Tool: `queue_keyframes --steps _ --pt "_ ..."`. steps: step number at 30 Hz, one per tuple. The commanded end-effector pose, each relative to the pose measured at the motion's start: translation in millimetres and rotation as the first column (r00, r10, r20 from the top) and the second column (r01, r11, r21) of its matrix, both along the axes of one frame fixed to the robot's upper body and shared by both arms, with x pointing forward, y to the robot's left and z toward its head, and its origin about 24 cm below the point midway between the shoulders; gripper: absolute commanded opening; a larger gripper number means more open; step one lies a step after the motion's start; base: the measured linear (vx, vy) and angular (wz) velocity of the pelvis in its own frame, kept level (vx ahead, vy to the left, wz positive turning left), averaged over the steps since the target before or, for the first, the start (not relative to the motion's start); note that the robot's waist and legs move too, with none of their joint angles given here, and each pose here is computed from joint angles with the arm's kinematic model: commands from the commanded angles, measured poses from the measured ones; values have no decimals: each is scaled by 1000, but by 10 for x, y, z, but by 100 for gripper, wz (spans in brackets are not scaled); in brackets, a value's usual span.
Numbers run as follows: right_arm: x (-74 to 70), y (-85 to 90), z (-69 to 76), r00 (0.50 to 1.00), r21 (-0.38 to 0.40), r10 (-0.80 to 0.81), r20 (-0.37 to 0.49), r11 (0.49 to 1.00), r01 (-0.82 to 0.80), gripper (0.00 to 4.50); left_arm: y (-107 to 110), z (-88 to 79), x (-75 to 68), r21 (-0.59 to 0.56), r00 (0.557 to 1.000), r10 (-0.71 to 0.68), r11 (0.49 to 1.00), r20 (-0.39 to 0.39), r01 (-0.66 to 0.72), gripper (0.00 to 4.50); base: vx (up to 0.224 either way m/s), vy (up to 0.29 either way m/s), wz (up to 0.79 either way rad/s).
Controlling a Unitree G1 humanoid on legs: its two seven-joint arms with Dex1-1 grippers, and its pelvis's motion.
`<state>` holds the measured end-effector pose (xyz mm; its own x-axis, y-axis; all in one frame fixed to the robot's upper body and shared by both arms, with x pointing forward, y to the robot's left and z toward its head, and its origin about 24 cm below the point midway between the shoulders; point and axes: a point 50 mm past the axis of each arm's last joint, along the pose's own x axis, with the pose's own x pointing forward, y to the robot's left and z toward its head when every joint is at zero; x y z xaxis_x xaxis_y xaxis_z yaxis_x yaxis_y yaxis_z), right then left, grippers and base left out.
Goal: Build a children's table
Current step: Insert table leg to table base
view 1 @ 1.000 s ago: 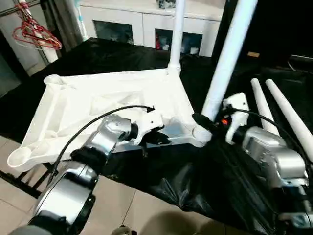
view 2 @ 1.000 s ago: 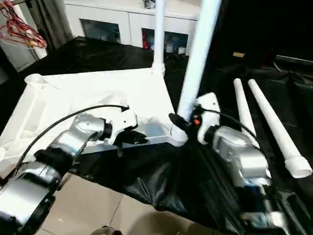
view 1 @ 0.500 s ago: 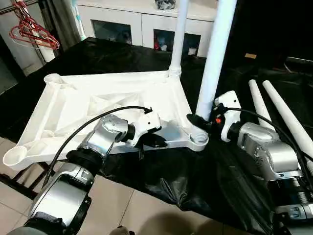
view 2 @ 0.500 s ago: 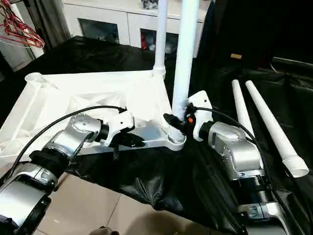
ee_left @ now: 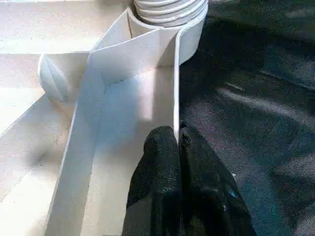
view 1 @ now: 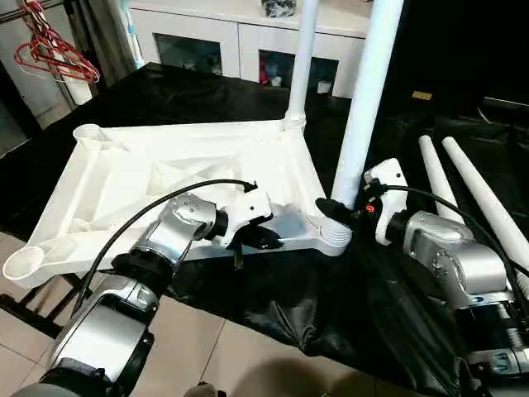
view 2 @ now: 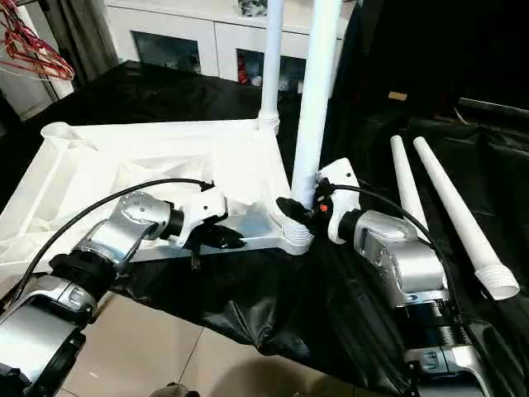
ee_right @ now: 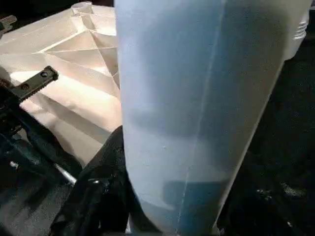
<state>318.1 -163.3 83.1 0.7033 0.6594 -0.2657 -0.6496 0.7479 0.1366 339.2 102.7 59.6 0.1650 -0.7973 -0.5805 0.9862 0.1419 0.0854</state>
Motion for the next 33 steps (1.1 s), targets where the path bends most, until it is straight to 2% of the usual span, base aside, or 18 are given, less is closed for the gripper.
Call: queue_keyframes --steps 1,9,19,26,29,33 --pt "8 -43 -71 999 18 -37 -30 999 37 188 54 -65 -30 37 1000 4 999 -24 -3 0 0 0 0" --pt "-51 -169 -197 990 128 -120 -71 983 128 188 52 -69 -33 34 1000 8 999 -23 -7 0 0 0 0" --pt "-268 -215 -469 975 201 -192 -107 957 211 188 39 -62 -11 27 1000 26 999 -8 -26 0 0 0 0" --pt "-340 -200 -511 977 142 -208 -47 967 213 188 41 -56 2 30 999 33 999 0 -33 0 0 0 0" --pt "-351 -96 -487 990 53 -137 -12 989 138 188 46 -50 15 38 999 34 999 5 -34 0 0 0 0" --pt "-335 -23 -487 998 -7 -67 -15 998 67 188 46 -47 20 43 999 31 999 7 -31 0 0 0 0"
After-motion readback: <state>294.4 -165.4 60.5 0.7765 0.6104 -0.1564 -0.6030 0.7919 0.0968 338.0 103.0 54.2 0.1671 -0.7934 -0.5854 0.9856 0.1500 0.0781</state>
